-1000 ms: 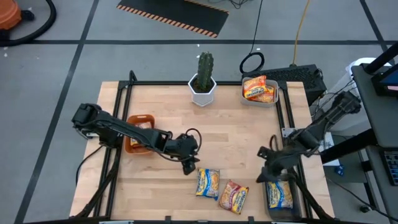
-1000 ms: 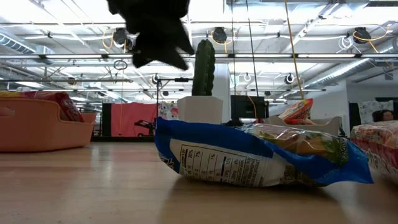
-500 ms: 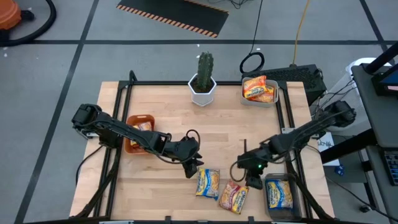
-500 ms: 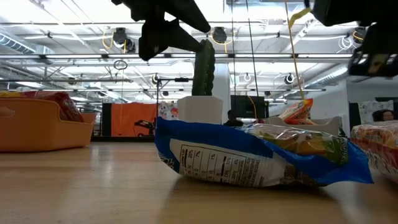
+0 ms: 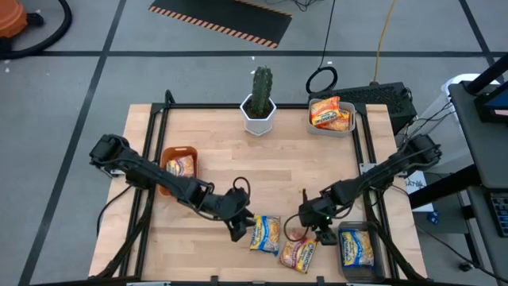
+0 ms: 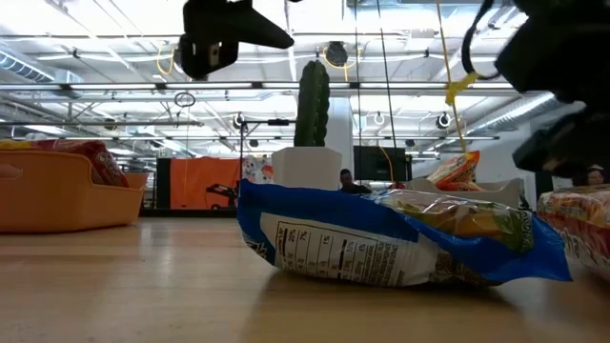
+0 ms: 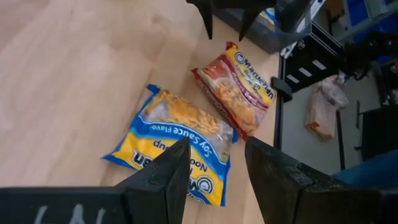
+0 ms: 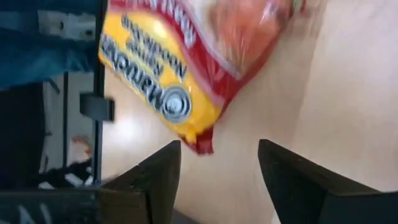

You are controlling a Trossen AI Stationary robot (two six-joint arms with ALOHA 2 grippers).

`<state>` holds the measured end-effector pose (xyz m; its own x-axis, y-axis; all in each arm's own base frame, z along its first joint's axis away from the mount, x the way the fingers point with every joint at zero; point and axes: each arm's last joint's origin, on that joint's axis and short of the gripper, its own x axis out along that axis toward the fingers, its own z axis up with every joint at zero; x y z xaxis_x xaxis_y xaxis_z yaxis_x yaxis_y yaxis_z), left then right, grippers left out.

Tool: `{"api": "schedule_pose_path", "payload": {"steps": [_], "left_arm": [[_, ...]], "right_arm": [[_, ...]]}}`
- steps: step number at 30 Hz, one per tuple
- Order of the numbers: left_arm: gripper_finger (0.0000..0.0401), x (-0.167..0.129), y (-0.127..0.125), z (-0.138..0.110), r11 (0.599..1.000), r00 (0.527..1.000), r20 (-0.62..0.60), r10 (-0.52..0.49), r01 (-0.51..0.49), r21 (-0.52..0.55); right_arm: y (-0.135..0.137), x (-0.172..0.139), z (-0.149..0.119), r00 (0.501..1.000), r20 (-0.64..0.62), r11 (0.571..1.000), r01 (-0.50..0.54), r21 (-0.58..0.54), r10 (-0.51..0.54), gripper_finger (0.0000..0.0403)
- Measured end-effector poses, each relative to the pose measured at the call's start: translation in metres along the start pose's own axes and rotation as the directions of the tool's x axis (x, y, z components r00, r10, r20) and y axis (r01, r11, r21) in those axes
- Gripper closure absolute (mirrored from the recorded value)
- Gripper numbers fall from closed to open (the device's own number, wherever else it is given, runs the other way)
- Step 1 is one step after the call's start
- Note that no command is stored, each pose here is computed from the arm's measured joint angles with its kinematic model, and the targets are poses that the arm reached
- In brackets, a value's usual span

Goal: Sort Maruchan noodles
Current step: Put the red noodle pack into the orange bin

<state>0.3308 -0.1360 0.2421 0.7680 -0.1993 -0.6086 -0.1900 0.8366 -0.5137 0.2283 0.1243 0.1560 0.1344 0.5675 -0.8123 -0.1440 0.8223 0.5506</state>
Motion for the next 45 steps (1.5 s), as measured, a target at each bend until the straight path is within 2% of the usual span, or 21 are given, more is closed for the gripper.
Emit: {"api": "schedule_pose_path", "payload": {"steps": [7, 12, 16, 22, 25, 28, 32, 37, 39, 42, 45], "left_arm": [[0.0243, -0.001, -0.003, -0.005, 1.000, 1.000, -0.005, 0.010, -0.010, -0.010], [0.0243, 0.000, 0.001, -0.001, 1.000, 1.000, 0.003, 0.021, -0.021, -0.005], [0.0243, 0.001, 0.007, 0.004, 0.999, 0.999, 0.008, 0.040, -0.040, 0.022], [0.0243, 0.001, 0.015, 0.011, 0.996, 0.998, 0.018, 0.064, -0.065, 0.063], [0.0243, 0.002, 0.022, 0.017, 0.996, 0.997, 0.025, 0.074, -0.075, 0.039], [0.0243, 0.002, 0.032, 0.027, 0.998, 0.998, 0.009, 0.059, -0.059, -0.018], [0.0242, -0.001, 0.045, 0.040, 0.999, 1.000, -0.003, 0.027, -0.027, -0.038], [0.0242, -0.002, 0.059, 0.053, 1.000, 1.000, 0.011, 0.014, -0.013, -0.023], [0.0242, -0.003, 0.064, 0.060, 0.999, 0.999, 0.003, -0.037, 0.037, -0.028], [0.0242, -0.005, 0.072, 0.071, 0.985, 0.984, -0.029, -0.175, 0.174, -0.018], [0.0242, -0.013, 0.078, 0.081, 0.971, 0.971, -0.026, -0.237, 0.238, 0.011]], "right_arm": [[-0.003, 0.013, -0.012, 0.999, 0.029, 0.999, -0.033, -0.037, 0.034, 0.0194], [-0.003, 0.021, -0.017, 0.996, 0.078, 0.996, -0.037, -0.083, 0.044, 0.0214], [-0.005, 0.023, -0.019, 0.993, 0.106, 0.991, -0.047, -0.125, 0.061, 0.0259], [-0.005, 0.023, -0.019, 0.992, 0.108, 0.993, -0.054, -0.109, 0.066, 0.0379], [-0.007, 0.019, -0.017, 0.990, 0.130, 0.995, -0.048, -0.091, 0.060, 0.0392], [-0.011, 0.007, -0.014, 0.983, 0.180, 0.998, -0.021, -0.066, 0.033, 0.0392], [-0.007, -0.019, -0.007, 0.963, 0.271, 0.998, 0.008, -0.060, 0.009, 0.0400], [0.004, -0.057, 0.002, 0.899, 0.430, 0.988, 0.132, -0.078, -0.086, 0.0402], [0.008, -0.069, 0.007, 0.869, 0.484, 0.986, 0.152, -0.069, -0.100, 0.0402], [0.012, -0.085, 0.014, 0.833, 0.542, 0.985, 0.167, -0.055, -0.111, 0.0402], [0.020, -0.106, 0.027, 0.788, 0.605, 0.982, 0.185, -0.047, -0.120, 0.0402]]}}
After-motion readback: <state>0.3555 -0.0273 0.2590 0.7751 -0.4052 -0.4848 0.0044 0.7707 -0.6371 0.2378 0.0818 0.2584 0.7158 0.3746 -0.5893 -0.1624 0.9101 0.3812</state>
